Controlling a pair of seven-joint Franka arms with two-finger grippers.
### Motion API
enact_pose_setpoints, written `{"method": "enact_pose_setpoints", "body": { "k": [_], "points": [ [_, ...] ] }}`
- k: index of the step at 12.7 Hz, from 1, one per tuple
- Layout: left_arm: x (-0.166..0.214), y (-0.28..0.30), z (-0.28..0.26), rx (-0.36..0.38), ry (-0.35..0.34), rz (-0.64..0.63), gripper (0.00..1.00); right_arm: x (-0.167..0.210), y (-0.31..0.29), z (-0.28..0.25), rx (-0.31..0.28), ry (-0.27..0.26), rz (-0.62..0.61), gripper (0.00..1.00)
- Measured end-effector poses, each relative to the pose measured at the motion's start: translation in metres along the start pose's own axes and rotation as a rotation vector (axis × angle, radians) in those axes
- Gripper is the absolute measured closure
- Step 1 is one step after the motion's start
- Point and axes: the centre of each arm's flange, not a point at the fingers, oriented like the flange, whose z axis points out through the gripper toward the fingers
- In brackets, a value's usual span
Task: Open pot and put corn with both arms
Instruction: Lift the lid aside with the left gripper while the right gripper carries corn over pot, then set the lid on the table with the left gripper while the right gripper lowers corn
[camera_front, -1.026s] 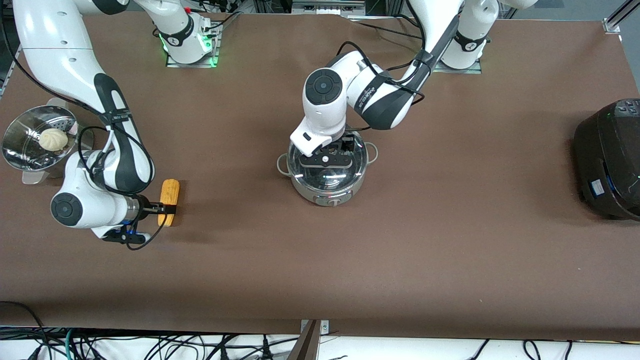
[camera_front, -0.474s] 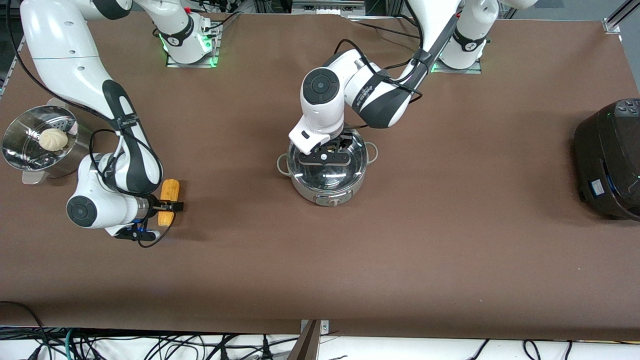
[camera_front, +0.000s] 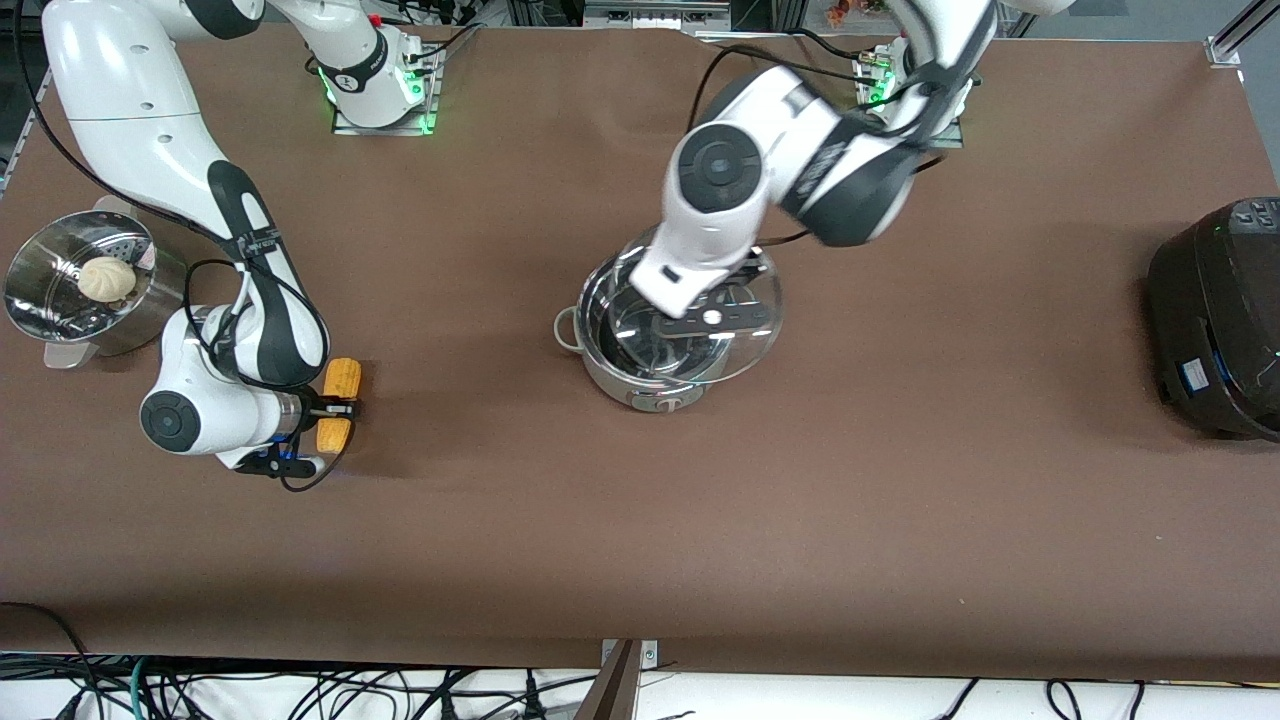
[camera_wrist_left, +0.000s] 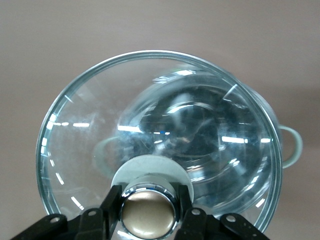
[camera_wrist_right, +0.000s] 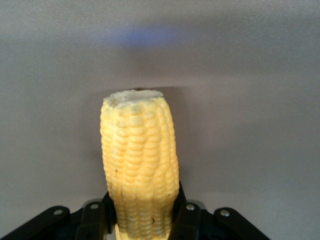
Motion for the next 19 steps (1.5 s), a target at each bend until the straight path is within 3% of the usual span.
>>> {"method": "enact_pose_setpoints", "body": {
  "k": [2,4,5,7,9,13,17,19],
  "points": [
    [0.019,-0.065,-0.042,0.040,-0.023,0.012,0.50,-0.003,-0.019,-0.016,0.015,0.008,-0.028,0.56],
    [0.043,-0.140,-0.065,0.065,-0.059,0.095,0.50,-0.024,-0.067,-0.077,0.044,0.015,-0.045,0.58],
    [0.060,-0.179,-0.066,0.063,-0.077,0.144,0.50,-0.046,-0.103,-0.121,0.061,0.030,-0.049,0.63],
    [0.098,-0.251,-0.044,0.077,-0.103,0.219,0.50,-0.105,-0.188,-0.198,0.093,0.077,-0.087,0.67],
    [0.126,-0.292,0.001,0.075,-0.107,0.272,0.50,-0.158,-0.265,-0.231,0.124,0.104,-0.114,0.67],
    [0.154,-0.337,0.132,0.036,-0.043,0.317,0.50,-0.220,-0.402,-0.193,0.146,0.096,-0.097,0.67],
    [0.134,-0.347,0.244,0.004,0.075,0.340,0.50,-0.229,-0.464,-0.113,0.106,0.100,-0.081,0.67],
    [0.132,-0.342,0.236,0.002,0.098,0.348,0.34,-0.210,-0.462,-0.083,0.101,0.099,-0.069,0.67]
  ]
}}
